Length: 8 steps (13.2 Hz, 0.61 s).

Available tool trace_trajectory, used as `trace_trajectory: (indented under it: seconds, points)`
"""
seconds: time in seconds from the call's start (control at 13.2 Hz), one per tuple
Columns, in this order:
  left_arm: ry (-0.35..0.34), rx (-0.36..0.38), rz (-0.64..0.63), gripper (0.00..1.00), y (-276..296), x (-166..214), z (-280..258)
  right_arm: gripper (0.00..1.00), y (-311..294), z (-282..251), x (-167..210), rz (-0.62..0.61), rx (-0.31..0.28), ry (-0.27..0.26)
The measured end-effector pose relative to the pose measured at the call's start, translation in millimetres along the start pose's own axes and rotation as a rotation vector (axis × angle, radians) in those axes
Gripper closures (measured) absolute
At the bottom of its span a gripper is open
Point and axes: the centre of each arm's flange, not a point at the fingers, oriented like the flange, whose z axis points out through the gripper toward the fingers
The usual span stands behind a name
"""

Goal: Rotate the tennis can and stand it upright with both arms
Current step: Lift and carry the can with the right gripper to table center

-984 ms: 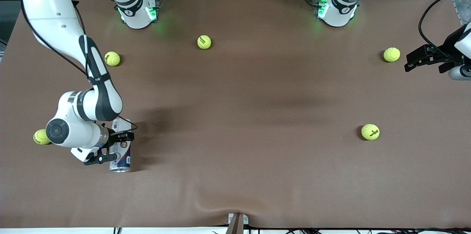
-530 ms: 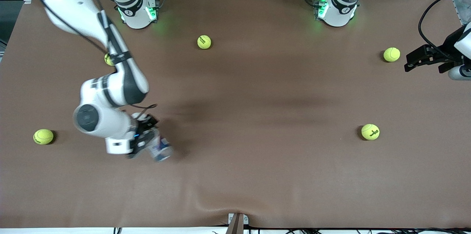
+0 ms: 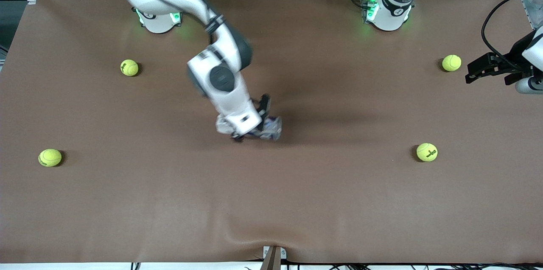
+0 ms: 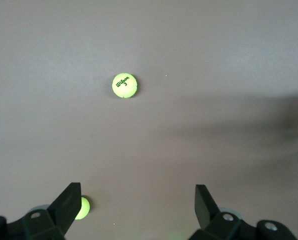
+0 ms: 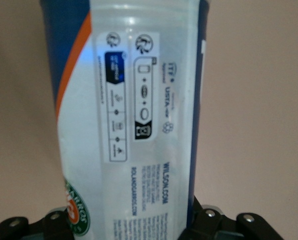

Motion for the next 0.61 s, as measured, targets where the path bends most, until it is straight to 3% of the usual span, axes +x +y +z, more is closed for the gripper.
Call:
trace_trajectory:
  seconds: [0.3,0.61]
  points:
    - [-0.012,0.0,0.0,0.0,0,4,7,0.25,-31,31,31,-0.169,-0.086,-0.056]
    - [-0.021,0.0,0.0,0.0,0,6,12,0.25,-42,79,39,-0.201,-0.086,-0.046]
